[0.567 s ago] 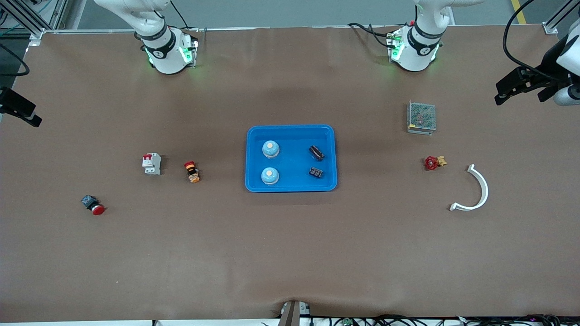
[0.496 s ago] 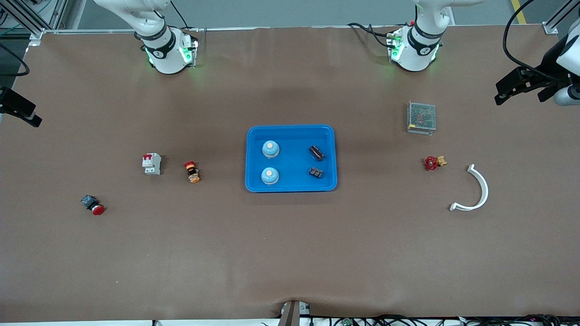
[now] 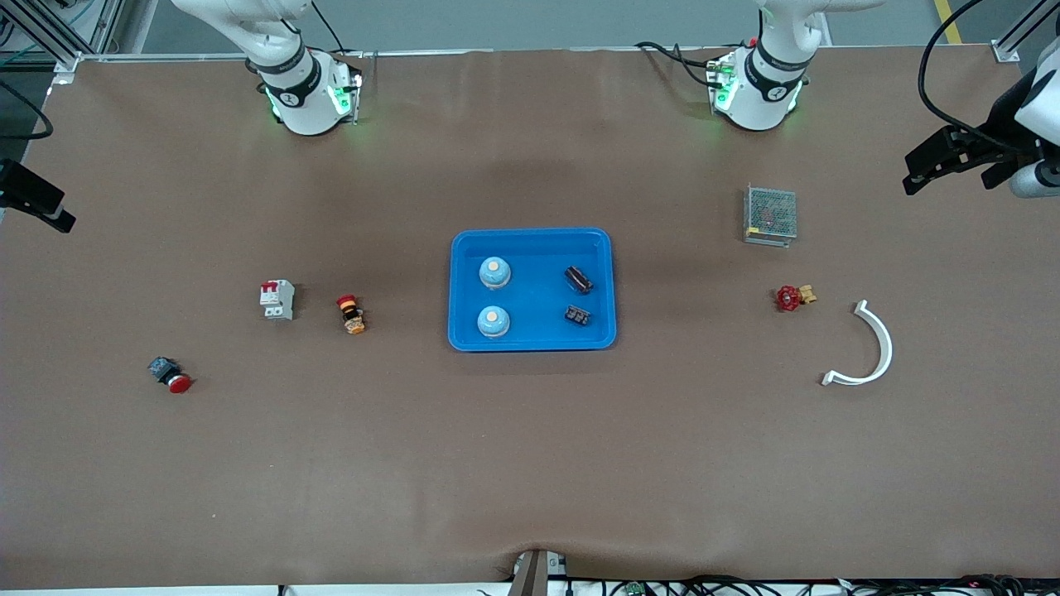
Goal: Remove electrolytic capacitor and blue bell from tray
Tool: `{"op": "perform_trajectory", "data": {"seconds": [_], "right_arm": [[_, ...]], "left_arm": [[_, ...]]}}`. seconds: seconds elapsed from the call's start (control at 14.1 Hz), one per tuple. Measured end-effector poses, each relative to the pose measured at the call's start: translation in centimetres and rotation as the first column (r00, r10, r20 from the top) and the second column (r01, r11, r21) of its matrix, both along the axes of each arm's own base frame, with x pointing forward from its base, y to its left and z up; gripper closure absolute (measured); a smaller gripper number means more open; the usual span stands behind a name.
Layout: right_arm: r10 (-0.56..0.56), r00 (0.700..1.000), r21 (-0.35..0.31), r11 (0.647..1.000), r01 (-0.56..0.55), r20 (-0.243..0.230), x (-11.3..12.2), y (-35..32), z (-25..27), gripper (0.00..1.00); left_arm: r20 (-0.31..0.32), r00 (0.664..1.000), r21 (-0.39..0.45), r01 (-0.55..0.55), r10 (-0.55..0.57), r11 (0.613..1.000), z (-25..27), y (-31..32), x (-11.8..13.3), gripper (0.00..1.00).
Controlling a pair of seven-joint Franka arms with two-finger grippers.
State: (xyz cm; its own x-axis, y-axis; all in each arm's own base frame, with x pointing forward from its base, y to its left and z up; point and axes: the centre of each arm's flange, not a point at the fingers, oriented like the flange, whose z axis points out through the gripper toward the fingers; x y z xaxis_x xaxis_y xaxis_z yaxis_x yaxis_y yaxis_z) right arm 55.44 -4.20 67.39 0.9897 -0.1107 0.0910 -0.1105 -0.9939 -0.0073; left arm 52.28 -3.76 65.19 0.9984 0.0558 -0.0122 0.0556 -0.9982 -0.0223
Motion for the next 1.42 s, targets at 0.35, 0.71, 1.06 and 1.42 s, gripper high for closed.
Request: {"op": "perform_trajectory", "data": {"seconds": [0.35, 0.71, 1.06, 1.42], "right_arm": [[-0.160, 0.985, 0.026, 0.986, 0.162, -0.056, 0.7, 0.3, -2.8, 0.00], [-0.489, 0.867, 0.077, 0.865, 0.496, -0.095, 2.4, 6.6, -7.7, 0.00], [-0.743, 0.658, 0.083, 0.653, 0.753, -0.122, 4.1, 16.8, -14.0, 0.00], [-0.858, 0.494, 0.078, 0.488, 0.870, -0.143, 4.6, 27.1, -20.7, 0.00]], "left_arm": [[-0.029, 1.000, 0.000, 0.005, -0.005, 1.000, -1.3, -0.3, 0.7, 0.00], [-0.089, 0.996, 0.008, -0.005, 0.006, 1.000, -4.1, -3.5, 1.6, 0.00], [-0.153, 0.982, 0.035, -0.110, 0.114, 0.993, -8.8, -10.6, 2.3, 0.00], [-0.122, 0.941, 0.041, -0.312, 0.314, 0.949, -15.2, -17.6, 2.1, 0.00]]}}
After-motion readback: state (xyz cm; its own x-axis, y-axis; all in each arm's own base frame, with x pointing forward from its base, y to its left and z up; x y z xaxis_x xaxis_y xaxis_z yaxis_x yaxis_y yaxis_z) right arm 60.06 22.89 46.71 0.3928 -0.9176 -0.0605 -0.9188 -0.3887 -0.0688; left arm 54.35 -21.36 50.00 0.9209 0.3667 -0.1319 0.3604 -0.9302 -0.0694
